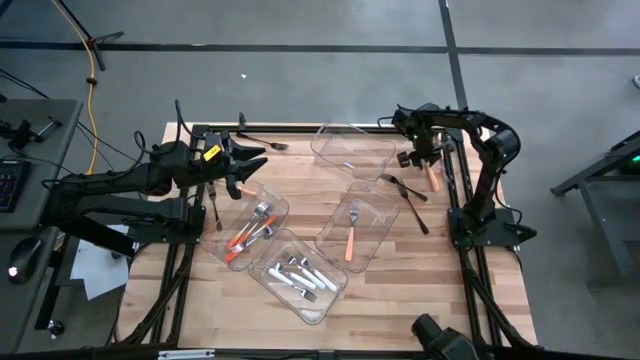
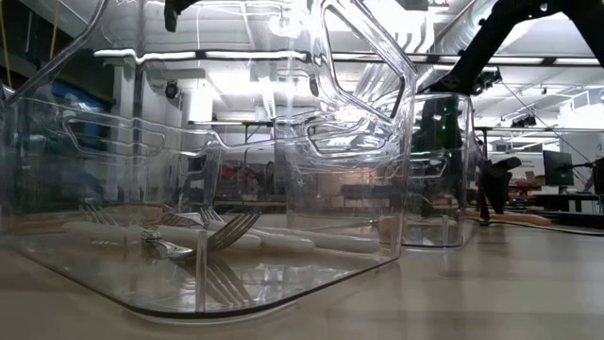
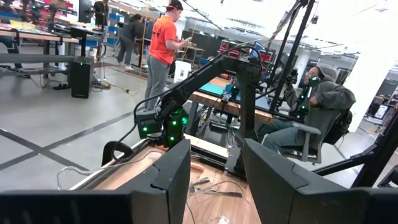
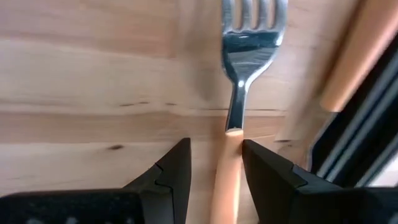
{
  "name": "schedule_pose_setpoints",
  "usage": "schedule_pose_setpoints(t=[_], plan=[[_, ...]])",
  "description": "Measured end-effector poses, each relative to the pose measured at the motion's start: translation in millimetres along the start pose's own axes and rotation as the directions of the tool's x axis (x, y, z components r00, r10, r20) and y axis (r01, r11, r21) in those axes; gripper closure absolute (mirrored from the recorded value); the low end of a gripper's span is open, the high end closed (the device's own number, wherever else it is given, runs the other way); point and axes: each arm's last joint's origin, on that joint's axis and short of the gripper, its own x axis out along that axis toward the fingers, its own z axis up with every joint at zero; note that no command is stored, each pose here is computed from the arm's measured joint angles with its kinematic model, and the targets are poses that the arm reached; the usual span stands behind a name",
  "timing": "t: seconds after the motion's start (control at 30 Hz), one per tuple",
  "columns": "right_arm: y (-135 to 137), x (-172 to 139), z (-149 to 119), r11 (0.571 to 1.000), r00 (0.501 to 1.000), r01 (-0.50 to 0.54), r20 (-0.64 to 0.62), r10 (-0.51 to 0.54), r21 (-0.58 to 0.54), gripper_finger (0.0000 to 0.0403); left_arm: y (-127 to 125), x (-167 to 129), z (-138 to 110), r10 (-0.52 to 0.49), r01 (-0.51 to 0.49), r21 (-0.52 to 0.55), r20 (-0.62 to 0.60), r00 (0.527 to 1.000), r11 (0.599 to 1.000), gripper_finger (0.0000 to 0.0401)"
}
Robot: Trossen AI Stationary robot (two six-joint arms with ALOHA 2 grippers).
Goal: Sort silverware by color (type)
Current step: Put the light orange fork into the middle right transparent bin
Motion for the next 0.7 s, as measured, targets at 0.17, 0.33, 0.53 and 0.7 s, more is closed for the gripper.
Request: schedule_pose_setpoints(t=[0.17, 0.33, 0.53, 0.7], plan=[[4.0, -0.5, 0.3, 1.000, 1.000, -0.021, 0.013, 0.021, 0.000, 0.0274, 0.0, -0.1, 0.0, 0.000, 0.000, 0.000, 0.000, 1.000, 1.000, 0.0265], [4.0, -0.6, 0.8, 1.000, 1.000, -0.015, 0.021, 0.015, 0.008, 0.0274, 0.0, -0.1, 0.0, 0.000, 0.000, 0.000, 0.000, 1.000, 1.000, 0.0265], [-2.7, -2.6, 5.0, 0.996, 0.998, 0.033, 0.046, -0.036, 0.081, 0.0274, 0.0, 0.0, 0.0, 0.000, 0.000, 0.000, 0.000, 1.000, 1.000, 0.0265], [-5.3, -2.2, 7.8, 0.996, 0.998, 0.028, 0.060, -0.033, 0.081, 0.0274, 0.0, 0.0, 0.0, 0.000, 0.000, 0.000, 0.000, 1.000, 1.000, 0.0265]])
